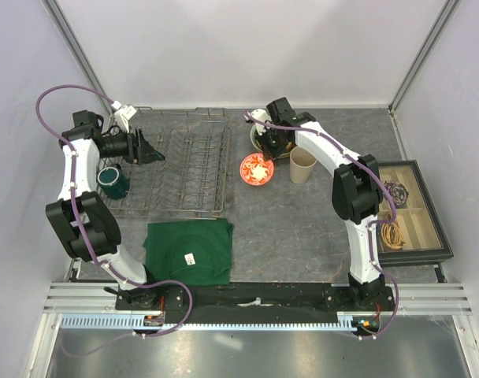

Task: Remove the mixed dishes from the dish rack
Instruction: Place the bowl at the center of the board.

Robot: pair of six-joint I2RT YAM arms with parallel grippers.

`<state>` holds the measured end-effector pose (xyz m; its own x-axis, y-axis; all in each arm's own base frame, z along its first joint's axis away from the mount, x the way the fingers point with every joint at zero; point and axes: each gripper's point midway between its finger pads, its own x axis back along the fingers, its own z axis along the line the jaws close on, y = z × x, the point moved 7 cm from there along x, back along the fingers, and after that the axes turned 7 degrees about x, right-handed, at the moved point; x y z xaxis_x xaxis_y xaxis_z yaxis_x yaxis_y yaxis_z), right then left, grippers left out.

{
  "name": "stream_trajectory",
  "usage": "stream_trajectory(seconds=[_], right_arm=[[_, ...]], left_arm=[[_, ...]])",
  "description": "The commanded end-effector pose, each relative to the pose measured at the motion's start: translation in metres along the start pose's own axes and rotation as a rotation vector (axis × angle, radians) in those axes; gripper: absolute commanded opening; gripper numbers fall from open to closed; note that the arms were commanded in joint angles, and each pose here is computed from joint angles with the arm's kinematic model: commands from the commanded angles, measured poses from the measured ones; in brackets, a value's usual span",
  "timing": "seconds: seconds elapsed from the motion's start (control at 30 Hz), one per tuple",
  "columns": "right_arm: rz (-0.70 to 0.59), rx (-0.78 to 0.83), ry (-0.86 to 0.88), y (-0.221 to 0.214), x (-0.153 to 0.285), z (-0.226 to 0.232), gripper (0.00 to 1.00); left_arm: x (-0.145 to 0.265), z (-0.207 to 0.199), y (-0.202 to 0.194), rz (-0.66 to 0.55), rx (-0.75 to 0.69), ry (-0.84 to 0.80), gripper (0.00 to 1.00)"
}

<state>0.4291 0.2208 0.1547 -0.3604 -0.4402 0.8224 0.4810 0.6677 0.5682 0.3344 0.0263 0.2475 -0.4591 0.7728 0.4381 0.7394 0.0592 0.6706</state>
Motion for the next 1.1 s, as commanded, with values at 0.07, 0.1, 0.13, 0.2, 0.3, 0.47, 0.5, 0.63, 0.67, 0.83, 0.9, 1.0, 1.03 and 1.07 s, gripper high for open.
stream_trajectory(seconds=[0.07,0.1,0.13,0.2,0.3,0.47,0.5,0.63,0.67,0.83,0.9,1.0,1.03,1.07], right_arm=[[-0.091,0.075,0.033,0.022,0.014,-0.016,0.00],[-0.086,0.075,0.042,0.020,0.012,-0.017,0.00],[-0.084,0.084,0.047,0.021,0.013,-0.018,0.00],[-0.077,0.086,0.055,0.019,0.010,-0.019,0.00],[-0.072,0.092,0.072,0.016,0.007,-0.019,0.00],[-0.070,0.107,0.110,0.014,0.002,-0.017,0.00],[-0.065,0.107,0.116,0.013,0.000,-0.017,0.00],[-0.061,0.110,0.123,0.011,-0.003,-0.019,0.00],[-0.059,0.110,0.125,0.010,-0.004,-0.018,0.00],[-0.052,0.119,0.124,0.008,-0.008,-0.021,0.00],[-0.049,0.114,0.119,0.007,-0.009,-0.024,0.00],[-0.053,0.119,0.124,0.007,-0.010,-0.024,0.00],[-0.052,0.120,0.124,0.007,-0.011,-0.024,0.01],[-0.052,0.124,0.123,0.007,-0.010,-0.024,0.01]], left_arm=[[0.002,-0.009,0.003,-0.016,-0.026,-0.017,0.68],[0.002,-0.009,0.003,-0.014,-0.025,-0.020,0.68],[0.002,-0.009,0.003,-0.014,-0.023,-0.021,0.68],[0.002,-0.009,0.003,-0.014,-0.025,-0.020,0.68],[0.002,-0.009,0.003,-0.012,-0.026,-0.019,0.68],[0.000,-0.008,0.001,-0.006,-0.018,-0.028,0.68],[0.001,-0.008,0.002,-0.005,-0.018,-0.026,0.68],[0.001,-0.008,0.001,-0.006,-0.017,-0.025,0.68],[0.001,-0.009,0.001,-0.005,-0.018,-0.027,0.68],[0.001,-0.010,0.002,-0.008,-0.022,-0.031,0.68],[0.001,-0.010,0.002,-0.009,-0.021,-0.036,0.68],[0.000,-0.009,0.000,-0.006,-0.013,-0.039,0.68],[0.000,-0.010,0.000,-0.004,-0.014,-0.040,0.68],[0.000,-0.010,-0.001,-0.004,-0.013,-0.041,0.68]])
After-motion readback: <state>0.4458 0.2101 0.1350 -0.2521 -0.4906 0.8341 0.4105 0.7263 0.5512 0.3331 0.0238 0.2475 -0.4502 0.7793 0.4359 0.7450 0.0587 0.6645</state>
